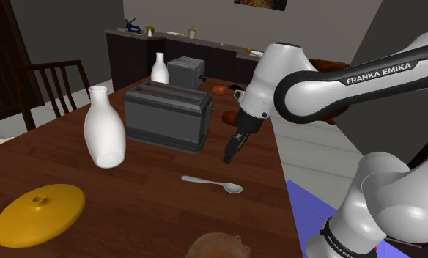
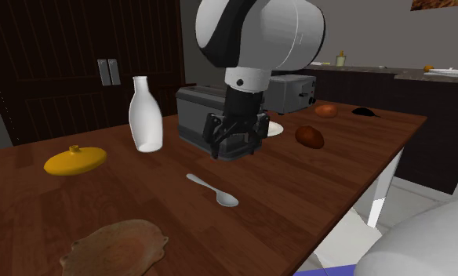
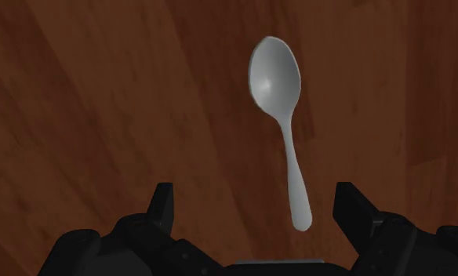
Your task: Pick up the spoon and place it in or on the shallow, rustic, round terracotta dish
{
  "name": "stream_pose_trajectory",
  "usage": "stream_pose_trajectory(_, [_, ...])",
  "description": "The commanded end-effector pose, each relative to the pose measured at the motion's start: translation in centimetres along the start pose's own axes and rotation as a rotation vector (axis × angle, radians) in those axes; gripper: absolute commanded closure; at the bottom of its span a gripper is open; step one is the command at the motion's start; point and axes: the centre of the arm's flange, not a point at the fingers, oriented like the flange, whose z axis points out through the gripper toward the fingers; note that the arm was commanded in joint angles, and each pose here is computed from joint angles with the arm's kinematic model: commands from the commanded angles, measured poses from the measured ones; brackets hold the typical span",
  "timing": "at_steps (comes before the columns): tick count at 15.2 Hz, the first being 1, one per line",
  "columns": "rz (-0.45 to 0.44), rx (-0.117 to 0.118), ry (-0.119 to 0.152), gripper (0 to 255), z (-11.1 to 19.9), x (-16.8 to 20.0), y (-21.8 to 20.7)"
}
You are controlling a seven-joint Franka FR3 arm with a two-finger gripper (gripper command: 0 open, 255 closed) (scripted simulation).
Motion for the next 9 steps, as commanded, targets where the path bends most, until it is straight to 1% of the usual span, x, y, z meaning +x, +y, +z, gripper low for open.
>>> stream_pose_trajectory(1, [-0.032, 0.017, 0.019, 0, 1.9, 0.6, -1.3])
stream_pose_trajectory(5, [-0.093, 0.050, 0.050, 0, 5.5, 1.6, -4.1])
stream_pose_trajectory(9, [-0.093, 0.050, 0.050, 0, 7.6, 1.7, -4.2])
